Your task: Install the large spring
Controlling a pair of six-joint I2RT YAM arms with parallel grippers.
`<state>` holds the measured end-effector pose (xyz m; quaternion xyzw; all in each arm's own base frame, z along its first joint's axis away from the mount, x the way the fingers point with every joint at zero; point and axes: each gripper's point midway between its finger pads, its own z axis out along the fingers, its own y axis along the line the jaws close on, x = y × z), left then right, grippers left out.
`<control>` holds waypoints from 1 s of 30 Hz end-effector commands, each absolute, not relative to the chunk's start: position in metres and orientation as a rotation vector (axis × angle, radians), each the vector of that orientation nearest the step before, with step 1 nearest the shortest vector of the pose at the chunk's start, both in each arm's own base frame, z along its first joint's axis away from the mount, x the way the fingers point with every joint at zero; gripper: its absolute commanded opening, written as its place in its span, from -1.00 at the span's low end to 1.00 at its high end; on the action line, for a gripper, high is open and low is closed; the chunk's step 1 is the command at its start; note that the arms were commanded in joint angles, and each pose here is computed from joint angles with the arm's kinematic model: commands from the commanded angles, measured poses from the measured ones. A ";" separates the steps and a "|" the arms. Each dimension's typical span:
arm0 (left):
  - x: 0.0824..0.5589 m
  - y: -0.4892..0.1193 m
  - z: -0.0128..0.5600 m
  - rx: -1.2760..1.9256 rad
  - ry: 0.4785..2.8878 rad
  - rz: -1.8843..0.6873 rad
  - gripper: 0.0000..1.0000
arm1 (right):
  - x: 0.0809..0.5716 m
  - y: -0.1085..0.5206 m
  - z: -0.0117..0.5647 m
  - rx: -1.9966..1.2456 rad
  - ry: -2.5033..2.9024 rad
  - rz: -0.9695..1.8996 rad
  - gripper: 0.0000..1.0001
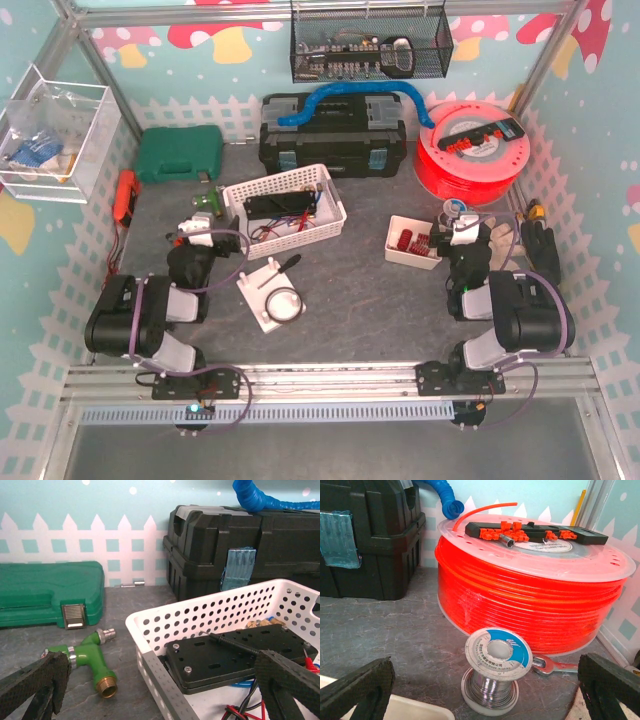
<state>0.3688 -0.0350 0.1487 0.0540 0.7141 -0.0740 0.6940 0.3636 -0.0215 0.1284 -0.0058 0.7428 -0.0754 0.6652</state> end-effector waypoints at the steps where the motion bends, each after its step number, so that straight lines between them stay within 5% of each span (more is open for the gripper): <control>1: 0.372 -0.034 0.153 0.116 1.585 -0.176 0.99 | 0.368 -0.021 0.135 -0.007 1.655 -0.173 0.98; 14: 0.371 -0.034 0.154 0.116 1.579 -0.175 0.99 | 0.369 -0.023 0.141 0.008 1.654 -0.176 0.98; 23: 0.384 -0.034 0.181 0.072 1.677 -0.211 0.99 | 0.358 -0.005 0.207 -0.042 1.583 -0.064 0.98; 30: 0.388 -0.030 0.216 -0.064 1.796 -0.284 0.99 | 0.355 -0.040 0.227 0.565 1.697 0.144 0.97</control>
